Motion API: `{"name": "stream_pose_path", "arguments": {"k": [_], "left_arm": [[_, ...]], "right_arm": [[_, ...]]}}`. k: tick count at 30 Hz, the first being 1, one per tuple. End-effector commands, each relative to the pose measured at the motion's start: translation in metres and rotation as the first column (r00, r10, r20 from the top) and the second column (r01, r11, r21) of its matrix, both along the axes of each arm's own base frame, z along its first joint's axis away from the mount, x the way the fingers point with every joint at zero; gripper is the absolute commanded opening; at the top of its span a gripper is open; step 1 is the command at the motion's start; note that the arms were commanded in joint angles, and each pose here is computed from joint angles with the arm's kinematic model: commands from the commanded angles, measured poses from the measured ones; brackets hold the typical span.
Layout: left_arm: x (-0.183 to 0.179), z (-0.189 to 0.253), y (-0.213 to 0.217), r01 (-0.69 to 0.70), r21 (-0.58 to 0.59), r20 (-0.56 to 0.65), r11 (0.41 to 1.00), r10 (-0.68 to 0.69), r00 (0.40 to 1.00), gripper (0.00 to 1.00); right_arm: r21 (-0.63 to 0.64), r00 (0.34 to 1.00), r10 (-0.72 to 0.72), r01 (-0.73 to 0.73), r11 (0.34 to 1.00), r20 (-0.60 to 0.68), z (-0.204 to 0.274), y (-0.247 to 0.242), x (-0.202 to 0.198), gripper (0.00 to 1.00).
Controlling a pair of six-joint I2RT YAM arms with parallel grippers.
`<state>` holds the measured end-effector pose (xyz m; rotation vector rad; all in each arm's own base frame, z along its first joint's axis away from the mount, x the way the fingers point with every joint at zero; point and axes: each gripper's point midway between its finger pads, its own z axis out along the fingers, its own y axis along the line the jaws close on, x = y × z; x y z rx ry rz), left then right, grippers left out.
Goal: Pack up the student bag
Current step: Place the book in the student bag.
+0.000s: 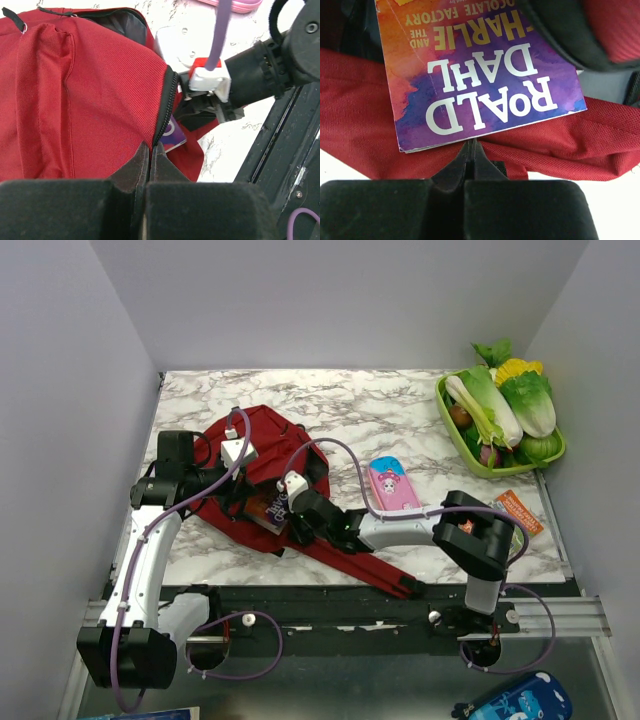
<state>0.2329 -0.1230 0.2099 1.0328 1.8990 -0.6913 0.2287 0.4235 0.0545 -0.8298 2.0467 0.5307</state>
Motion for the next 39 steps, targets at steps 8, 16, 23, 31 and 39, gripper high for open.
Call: {"name": "stream_pose_path", "arguments": {"k": [8, 16, 23, 31, 39], "left_arm": [[-0.010, 0.009, -0.008, 0.054, -0.031, -0.012, 0.998, -0.055, 0.998, 0.00], [-0.012, 0.004, -0.006, 0.053, -0.017, -0.015, 0.998, -0.053, 0.998, 0.00], [-0.012, 0.000, -0.006, 0.052, -0.019, -0.025, 0.998, -0.052, 0.998, 0.00], [-0.014, 0.000, -0.005, 0.044, -0.014, -0.019, 0.999, -0.044, 0.999, 0.00], [-0.011, -0.001, -0.006, 0.049, -0.017, -0.020, 0.999, -0.050, 0.999, 0.00]], "right_arm": [[0.165, 0.998, -0.034, 0.026, 0.986, 0.045, 0.045, 0.062, 0.046, 0.01], [0.102, 0.997, -0.072, 0.073, 0.992, -0.017, 0.008, 0.059, 0.055, 0.01], [0.059, 0.995, -0.099, 0.101, 0.993, -0.033, -0.013, 0.039, 0.048, 0.09], [0.017, 0.988, -0.154, 0.155, 0.988, -0.021, -0.022, 0.026, 0.061, 0.20], [-0.040, 0.987, -0.130, 0.127, 0.991, -0.096, -0.050, -0.011, 0.033, 0.11]]}}
